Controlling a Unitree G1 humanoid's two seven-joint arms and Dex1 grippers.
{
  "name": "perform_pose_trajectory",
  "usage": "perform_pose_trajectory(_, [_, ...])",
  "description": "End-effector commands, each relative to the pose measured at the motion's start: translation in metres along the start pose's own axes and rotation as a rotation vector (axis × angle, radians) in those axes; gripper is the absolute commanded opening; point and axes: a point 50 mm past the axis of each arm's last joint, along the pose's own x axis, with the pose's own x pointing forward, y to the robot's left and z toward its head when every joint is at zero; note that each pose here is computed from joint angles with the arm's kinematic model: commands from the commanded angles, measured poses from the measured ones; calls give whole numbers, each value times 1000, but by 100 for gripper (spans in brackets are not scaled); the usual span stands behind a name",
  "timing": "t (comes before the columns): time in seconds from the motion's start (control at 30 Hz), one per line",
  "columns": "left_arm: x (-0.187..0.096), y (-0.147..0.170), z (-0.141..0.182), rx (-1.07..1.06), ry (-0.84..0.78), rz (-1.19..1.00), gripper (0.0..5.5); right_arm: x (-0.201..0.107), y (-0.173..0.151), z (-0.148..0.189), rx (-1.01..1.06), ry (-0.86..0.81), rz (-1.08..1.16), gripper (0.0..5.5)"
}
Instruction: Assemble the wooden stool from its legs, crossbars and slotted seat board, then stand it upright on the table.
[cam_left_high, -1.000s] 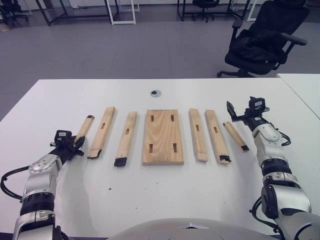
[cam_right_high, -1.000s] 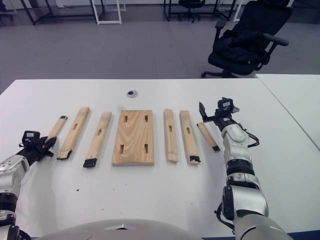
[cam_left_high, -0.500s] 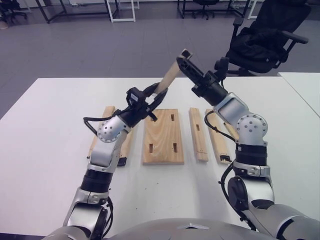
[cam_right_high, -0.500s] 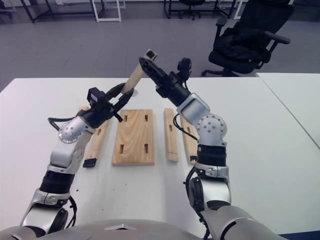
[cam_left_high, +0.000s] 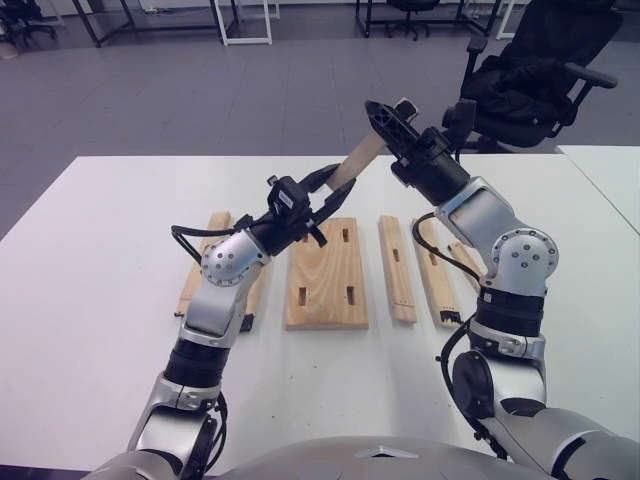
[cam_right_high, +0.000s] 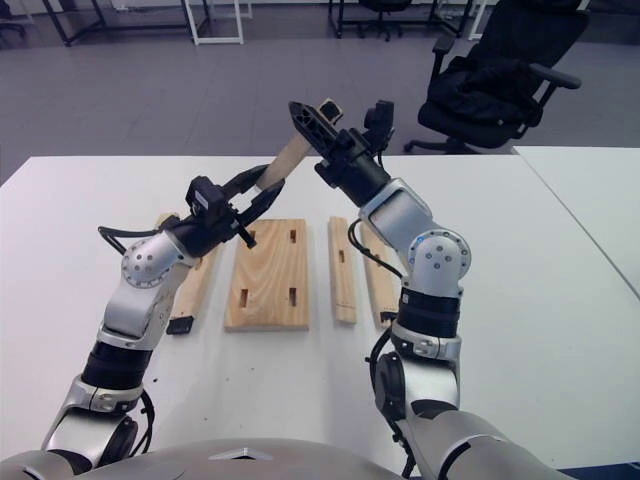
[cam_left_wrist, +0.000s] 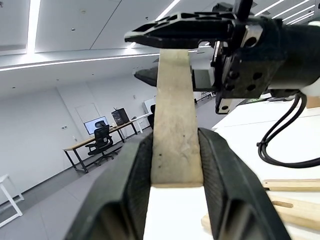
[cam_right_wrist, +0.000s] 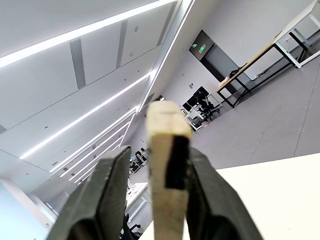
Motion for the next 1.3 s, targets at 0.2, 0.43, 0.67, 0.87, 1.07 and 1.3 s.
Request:
perform_pose_trajectory(0.2, [-5, 0, -13, 47, 94, -14, 129, -9, -2, 0, -34, 8, -76, 42])
perform_pose_trajectory(0.43, [-57, 25, -52, 12, 334, 296, 277, -83, -76, -8, -209, -126, -611, 42])
perform_pose_trajectory(0.67, [-72, 30, -58, -93, 321, 532, 305, -113, -95, -33, -306, -103, -784, 42])
perform_pose_trajectory(0.87, [-73, 29, -61, -98, 332, 537, 305, -108, -93, -37, -284, -144, -749, 42])
perform_pose_trajectory(1.07, [-70, 25, -65, -118, 339, 521, 305, -106, -99, -45, -281, -118, -757, 42])
perform_pose_trajectory(1.3, [-68, 21, -68, -135, 340, 513, 305, -99, -102, -51, -306, -119, -764, 42])
